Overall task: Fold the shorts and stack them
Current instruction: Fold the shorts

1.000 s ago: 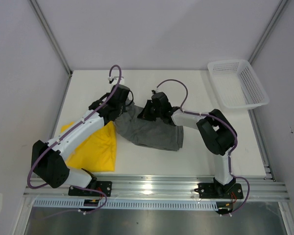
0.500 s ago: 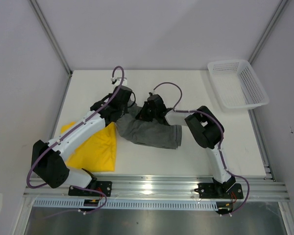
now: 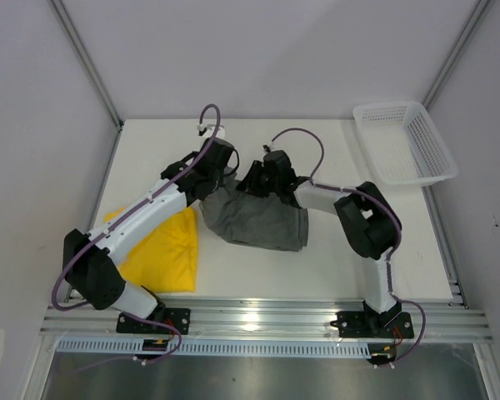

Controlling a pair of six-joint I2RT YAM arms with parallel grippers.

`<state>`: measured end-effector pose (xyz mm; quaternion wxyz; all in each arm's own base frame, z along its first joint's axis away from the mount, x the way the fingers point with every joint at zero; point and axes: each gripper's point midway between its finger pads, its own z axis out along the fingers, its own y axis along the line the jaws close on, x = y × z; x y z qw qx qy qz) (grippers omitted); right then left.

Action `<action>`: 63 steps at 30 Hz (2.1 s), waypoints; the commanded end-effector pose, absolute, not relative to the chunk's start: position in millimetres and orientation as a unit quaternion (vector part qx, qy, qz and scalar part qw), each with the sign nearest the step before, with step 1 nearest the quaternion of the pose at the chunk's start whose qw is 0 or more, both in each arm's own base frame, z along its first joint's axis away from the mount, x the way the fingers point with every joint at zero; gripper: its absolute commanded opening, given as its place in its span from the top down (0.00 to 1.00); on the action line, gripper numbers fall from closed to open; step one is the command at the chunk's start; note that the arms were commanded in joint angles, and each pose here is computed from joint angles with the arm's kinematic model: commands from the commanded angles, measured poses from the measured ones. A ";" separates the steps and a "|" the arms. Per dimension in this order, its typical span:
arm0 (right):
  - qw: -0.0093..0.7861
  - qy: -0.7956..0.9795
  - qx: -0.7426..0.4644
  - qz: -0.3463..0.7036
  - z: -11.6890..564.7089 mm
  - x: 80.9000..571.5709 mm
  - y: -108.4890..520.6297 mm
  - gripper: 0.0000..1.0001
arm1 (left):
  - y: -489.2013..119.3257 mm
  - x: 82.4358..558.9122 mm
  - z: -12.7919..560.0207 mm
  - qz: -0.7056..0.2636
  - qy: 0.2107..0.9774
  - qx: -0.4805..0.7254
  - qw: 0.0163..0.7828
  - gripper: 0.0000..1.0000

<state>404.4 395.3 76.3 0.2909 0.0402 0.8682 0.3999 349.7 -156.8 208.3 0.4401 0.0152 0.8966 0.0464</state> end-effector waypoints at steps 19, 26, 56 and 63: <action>0.267 0.943 0.073 0.185 46.9 335.8 185.0 0.34 | -197.2 363.2 222.1 0.071 0.892 -0.011 0.446 0.99; 0.245 0.954 0.060 0.160 19.7 328.6 186.5 0.46 | -222.5 363.9 228.1 0.076 0.886 0.002 0.457 0.99; 0.224 0.953 0.065 0.192 5.6 318.6 192.9 0.62 | -340.7 343.4 138.8 0.005 0.915 -0.040 0.401 1.00; 0.229 0.951 0.070 0.198 8.8 318.6 191.2 0.62 | -358.8 349.6 127.5 -0.021 0.916 -0.056 0.397 0.90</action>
